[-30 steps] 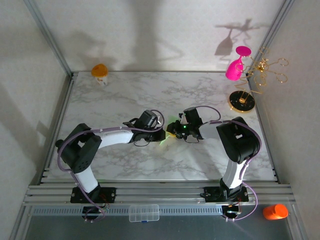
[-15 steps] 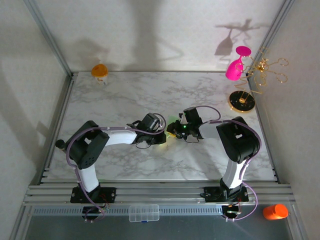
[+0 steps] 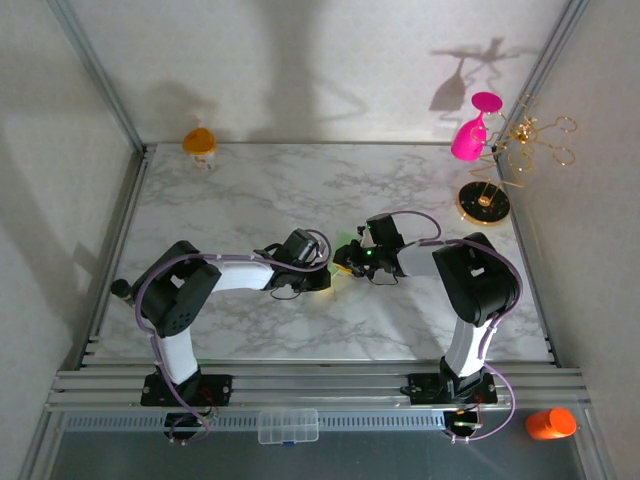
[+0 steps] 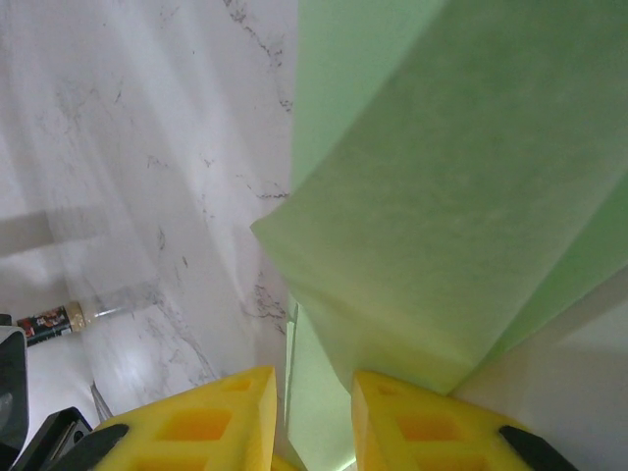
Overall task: Fold a paper plane with a square sheet of paper (pick it up from the middle)
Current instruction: Fold the wing for the fifth time at the center of the table.
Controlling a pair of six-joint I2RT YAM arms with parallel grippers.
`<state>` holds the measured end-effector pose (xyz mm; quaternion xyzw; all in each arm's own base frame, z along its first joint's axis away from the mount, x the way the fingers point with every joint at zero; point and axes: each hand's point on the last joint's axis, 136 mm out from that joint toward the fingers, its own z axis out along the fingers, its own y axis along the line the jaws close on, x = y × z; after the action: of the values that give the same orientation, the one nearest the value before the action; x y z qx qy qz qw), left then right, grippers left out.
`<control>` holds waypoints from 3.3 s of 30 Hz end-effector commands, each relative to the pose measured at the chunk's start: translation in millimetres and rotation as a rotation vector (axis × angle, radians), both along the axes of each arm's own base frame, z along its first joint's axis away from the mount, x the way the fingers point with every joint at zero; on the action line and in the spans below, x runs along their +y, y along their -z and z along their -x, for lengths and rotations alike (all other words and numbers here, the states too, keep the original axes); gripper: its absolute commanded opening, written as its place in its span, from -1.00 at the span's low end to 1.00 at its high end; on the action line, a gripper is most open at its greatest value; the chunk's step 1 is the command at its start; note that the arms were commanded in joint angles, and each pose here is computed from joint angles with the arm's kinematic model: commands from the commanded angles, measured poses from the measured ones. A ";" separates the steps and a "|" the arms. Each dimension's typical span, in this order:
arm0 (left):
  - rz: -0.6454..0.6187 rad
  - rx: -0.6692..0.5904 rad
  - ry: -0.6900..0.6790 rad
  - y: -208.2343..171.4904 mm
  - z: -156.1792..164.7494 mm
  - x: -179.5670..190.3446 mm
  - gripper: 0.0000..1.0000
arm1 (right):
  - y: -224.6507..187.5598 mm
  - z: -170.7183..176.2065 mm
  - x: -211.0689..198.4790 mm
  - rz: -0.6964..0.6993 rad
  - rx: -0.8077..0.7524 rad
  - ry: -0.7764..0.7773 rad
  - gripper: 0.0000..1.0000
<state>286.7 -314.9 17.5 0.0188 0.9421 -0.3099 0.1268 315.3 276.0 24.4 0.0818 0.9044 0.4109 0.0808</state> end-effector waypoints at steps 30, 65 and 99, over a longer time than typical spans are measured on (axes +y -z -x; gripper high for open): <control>0.099 -0.065 -0.078 -29.4 -20.4 -0.2 -0.86 | 45.5 8.1 -16.0 0.154 0.084 0.024 -0.44; -0.050 0.027 -0.138 26.8 -2.7 25.3 -1.00 | -28.3 -21.2 -1.6 0.078 -0.223 -0.064 -0.48; -0.043 0.021 -0.025 0.4 18.3 16.8 -0.85 | 37.6 3.0 2.6 0.224 0.017 -0.113 -0.65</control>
<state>288.1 -303.7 20.6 -0.0165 0.9406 -0.3073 0.1430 325.7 295.6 20.0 0.0050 0.9248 0.3692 0.0913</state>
